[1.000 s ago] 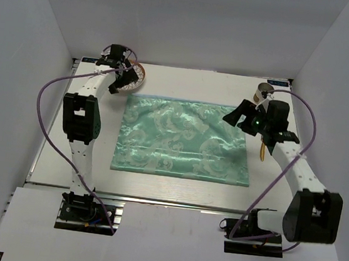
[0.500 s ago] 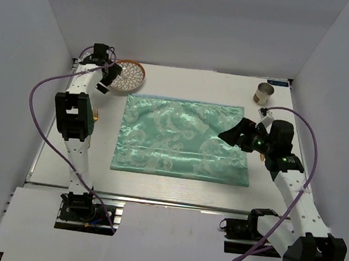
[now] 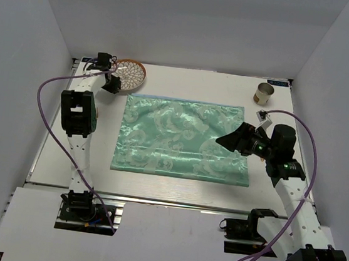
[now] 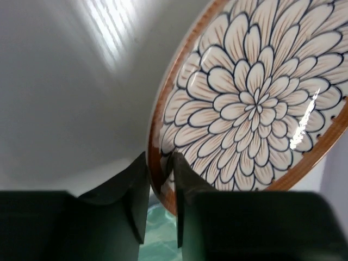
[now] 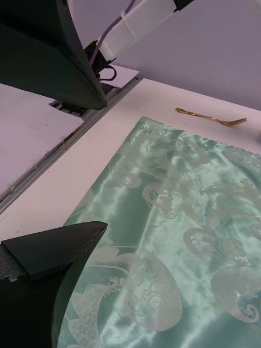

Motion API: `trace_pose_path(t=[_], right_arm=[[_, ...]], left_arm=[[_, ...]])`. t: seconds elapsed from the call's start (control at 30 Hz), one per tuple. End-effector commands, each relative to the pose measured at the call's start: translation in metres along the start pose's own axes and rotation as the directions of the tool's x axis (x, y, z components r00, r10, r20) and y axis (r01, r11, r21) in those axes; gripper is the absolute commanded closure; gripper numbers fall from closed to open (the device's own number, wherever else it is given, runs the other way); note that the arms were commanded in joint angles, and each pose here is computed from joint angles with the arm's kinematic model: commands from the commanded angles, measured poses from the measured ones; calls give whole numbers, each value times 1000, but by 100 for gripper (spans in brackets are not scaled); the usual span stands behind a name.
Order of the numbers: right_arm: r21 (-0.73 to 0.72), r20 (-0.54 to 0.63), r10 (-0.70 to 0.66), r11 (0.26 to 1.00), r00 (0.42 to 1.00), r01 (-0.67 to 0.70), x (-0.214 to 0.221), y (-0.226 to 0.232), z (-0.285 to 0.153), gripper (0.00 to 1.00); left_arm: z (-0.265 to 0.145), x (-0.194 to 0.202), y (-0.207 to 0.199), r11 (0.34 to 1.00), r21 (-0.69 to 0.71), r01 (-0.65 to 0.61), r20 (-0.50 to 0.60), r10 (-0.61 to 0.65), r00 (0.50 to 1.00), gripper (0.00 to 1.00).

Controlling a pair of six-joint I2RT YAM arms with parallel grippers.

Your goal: Set the dinner table for one person

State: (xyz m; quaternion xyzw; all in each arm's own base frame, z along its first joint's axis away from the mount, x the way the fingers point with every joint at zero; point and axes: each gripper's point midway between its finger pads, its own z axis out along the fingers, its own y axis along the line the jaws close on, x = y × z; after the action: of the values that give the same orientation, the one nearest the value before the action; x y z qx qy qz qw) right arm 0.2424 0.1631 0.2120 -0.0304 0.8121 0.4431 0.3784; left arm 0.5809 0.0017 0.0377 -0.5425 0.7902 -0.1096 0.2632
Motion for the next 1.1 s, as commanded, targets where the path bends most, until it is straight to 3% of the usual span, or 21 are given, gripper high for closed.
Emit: trace_pose_path(t=[0.0,0.07,0.1,0.23,0.3,0.37,0.4,0.43,0.57,0.7,0.87,0.97,1.07], right_arm=[[-33,-15,11,999,1000,-11,8,4,-1,11],[-30,-21,14,999,1000,-14,11,3,-1,11],[-27,-23,6,1000,1000,-6,11,2,-1,11],[-18,-28,4,1000,1000,-4,9,3,-2,11],[-28,-33,10,1000,999,-11,10,5,-2,11],[-23,-29,13,1000,1000,-14,12,4,-2,11],[-20,-22,14,1000,1000,-15,12,3,-3,11],[-14,-21,20,1000,1000,-20,12,2,-3,11],[-3,-12,29,1000,999,-29,21,-3,-5,11],[36,-20,46,998,999,-46,36,-16,-6,11],[53,-22,64,997,998,-63,49,-21,-10,11],[66,-4,50,997,999,-49,47,-19,-16,11],[100,29,12,995,1000,-15,35,-14,-25,11]], left_arm=[[2,-3,-9,999,34,41,-8,-41,999,73],[10,4,-4,998,13,55,-31,-54,998,84],[11,5,-4,998,12,59,-37,-58,998,100],[-3,3,-7,996,30,90,-33,-89,996,100],[-27,-1,-21,990,106,98,-6,-98,995,100],[-72,-20,-64,943,320,96,42,-115,992,100],[-71,-8,-53,940,330,90,34,-107,994,100],[-91,-21,-78,882,464,78,79,-129,988,100],[-150,-35,-100,743,670,14,155,-158,975,100],[-194,-27,-127,689,718,-94,160,-32,987,100],[-223,11,-111,625,742,-242,178,164,970,100],[-240,52,-96,553,785,-278,124,300,946,100],[-252,111,-80,477,840,-260,13,460,888,100]])
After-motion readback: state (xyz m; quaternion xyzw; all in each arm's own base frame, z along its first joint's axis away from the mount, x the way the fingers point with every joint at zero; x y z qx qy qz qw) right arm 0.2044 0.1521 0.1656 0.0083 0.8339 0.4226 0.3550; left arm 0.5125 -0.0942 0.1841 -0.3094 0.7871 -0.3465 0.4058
